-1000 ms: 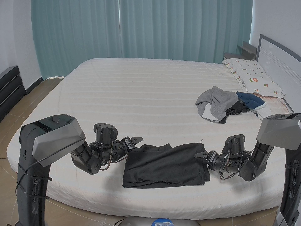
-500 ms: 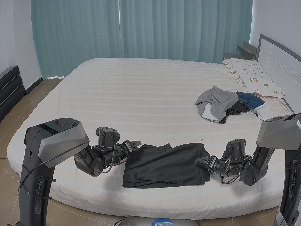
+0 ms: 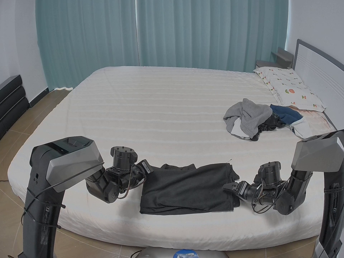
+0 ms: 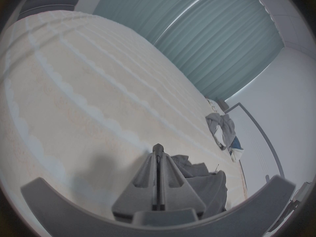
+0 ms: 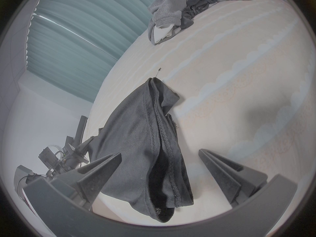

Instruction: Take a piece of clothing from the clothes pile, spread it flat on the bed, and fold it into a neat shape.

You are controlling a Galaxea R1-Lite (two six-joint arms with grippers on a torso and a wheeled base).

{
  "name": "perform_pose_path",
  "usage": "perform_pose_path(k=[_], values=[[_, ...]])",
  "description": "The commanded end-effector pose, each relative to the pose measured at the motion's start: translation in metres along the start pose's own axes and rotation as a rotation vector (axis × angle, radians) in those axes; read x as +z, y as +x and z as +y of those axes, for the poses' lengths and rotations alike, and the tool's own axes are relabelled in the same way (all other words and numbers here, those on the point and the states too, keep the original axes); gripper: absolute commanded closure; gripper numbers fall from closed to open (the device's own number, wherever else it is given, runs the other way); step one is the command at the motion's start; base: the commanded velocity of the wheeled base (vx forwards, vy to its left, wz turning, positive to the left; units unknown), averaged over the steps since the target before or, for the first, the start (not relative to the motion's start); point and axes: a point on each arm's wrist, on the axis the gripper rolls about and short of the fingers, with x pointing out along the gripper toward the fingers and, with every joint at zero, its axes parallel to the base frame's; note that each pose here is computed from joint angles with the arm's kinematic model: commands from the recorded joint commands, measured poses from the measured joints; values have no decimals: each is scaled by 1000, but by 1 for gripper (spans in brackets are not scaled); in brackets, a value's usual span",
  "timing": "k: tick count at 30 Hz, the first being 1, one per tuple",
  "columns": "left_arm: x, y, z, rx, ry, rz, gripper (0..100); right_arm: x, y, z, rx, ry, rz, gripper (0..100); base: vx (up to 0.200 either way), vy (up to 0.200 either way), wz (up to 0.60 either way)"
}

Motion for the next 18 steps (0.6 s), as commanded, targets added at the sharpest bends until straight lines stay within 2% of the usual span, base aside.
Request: perform_pose_path(k=[1, 9, 18], values=[[2, 3, 5, 3, -8, -44, 100, -5, 1, -3, -4, -5, 9, 0, 0, 0, 0], [1, 3, 7, 26, -9, -63, 100, -6, 1, -2, 4, -27, 7, 0, 0, 0, 0], [0, 4, 8, 44, -12, -81, 100, -20, 0, 1, 40, -110, 7, 0, 0, 0, 0]])
